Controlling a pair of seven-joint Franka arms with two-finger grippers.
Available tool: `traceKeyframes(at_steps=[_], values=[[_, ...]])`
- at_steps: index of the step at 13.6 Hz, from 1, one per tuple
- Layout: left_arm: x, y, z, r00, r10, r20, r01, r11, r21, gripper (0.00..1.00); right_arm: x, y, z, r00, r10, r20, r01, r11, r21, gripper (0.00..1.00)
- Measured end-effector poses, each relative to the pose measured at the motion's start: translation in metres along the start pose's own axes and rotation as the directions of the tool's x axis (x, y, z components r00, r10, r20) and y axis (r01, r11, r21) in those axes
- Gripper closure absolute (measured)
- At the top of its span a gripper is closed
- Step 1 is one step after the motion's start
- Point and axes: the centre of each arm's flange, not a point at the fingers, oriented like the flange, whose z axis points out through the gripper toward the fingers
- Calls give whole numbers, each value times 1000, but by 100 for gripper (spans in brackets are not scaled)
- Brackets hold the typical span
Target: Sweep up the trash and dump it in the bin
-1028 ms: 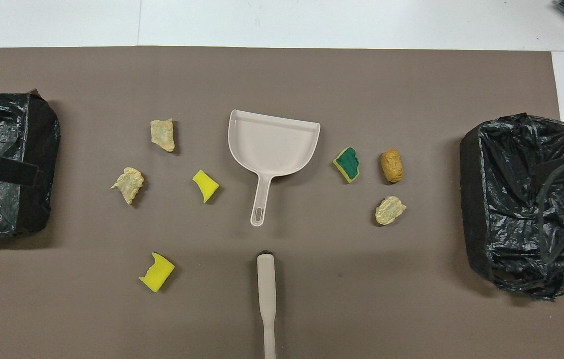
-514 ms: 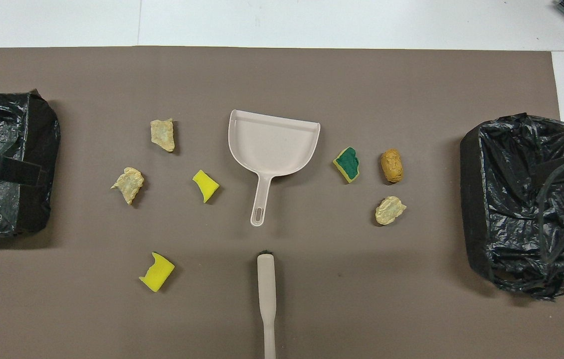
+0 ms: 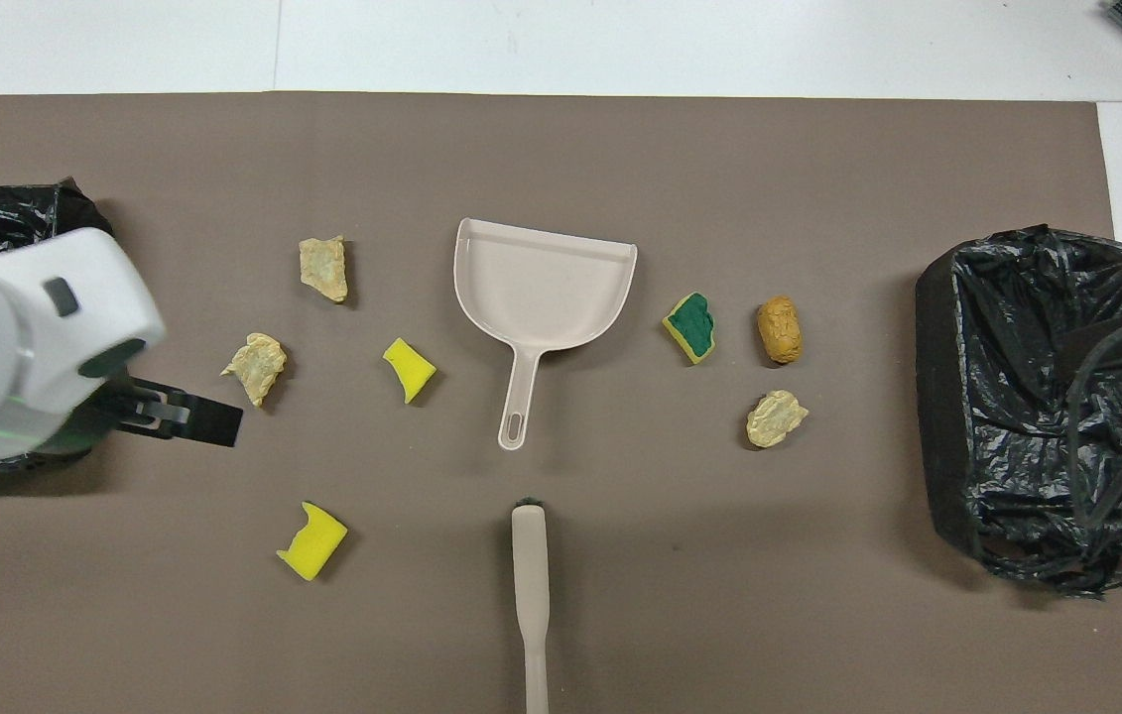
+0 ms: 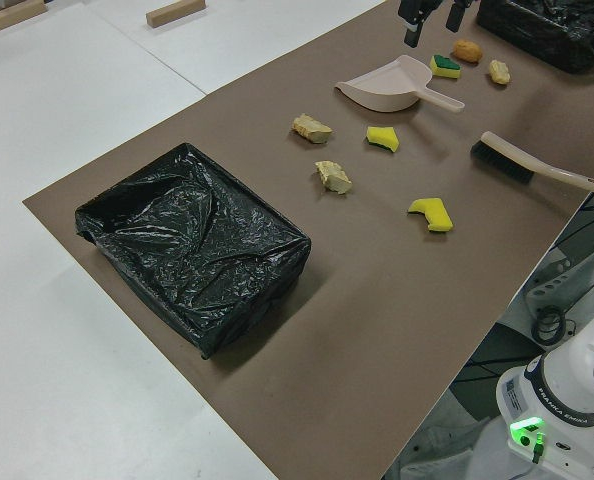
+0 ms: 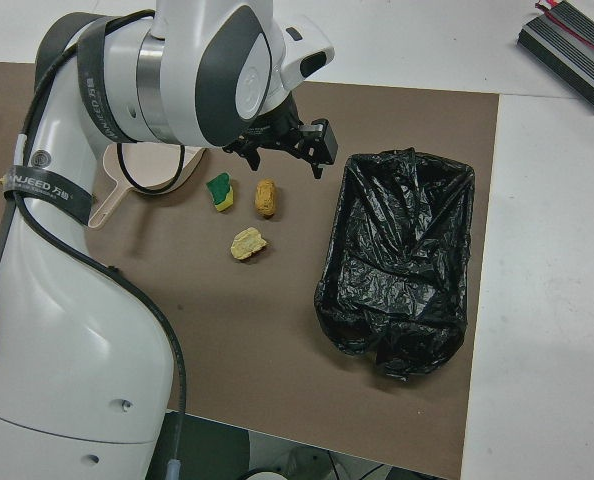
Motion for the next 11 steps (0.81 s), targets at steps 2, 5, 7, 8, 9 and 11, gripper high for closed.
traceKeyframes(at_steps=[2,5,7,8,9,11], values=[[-16,48,32,1000,-12,13,12,1000,3,0,-1,-4,0,1000,-7,2,7,1000,-1,0],[-42,118,82,1000,-5,28,6,1000,-22,0,2,-25,8,999,-47,27,47,999,-2,0],[-56,154,111,998,9,55,-6,998,-58,0,12,-47,27,994,-86,64,86,996,2,0],[-66,176,128,998,9,62,-6,999,-50,0,19,-62,41,991,-100,90,101,995,3,0],[-76,198,148,998,-4,58,6,999,-35,0,26,-82,57,988,-104,117,104,995,1,0],[-102,240,193,998,-37,48,37,999,-6,0,39,-125,87,985,-87,146,88,996,4,0]])
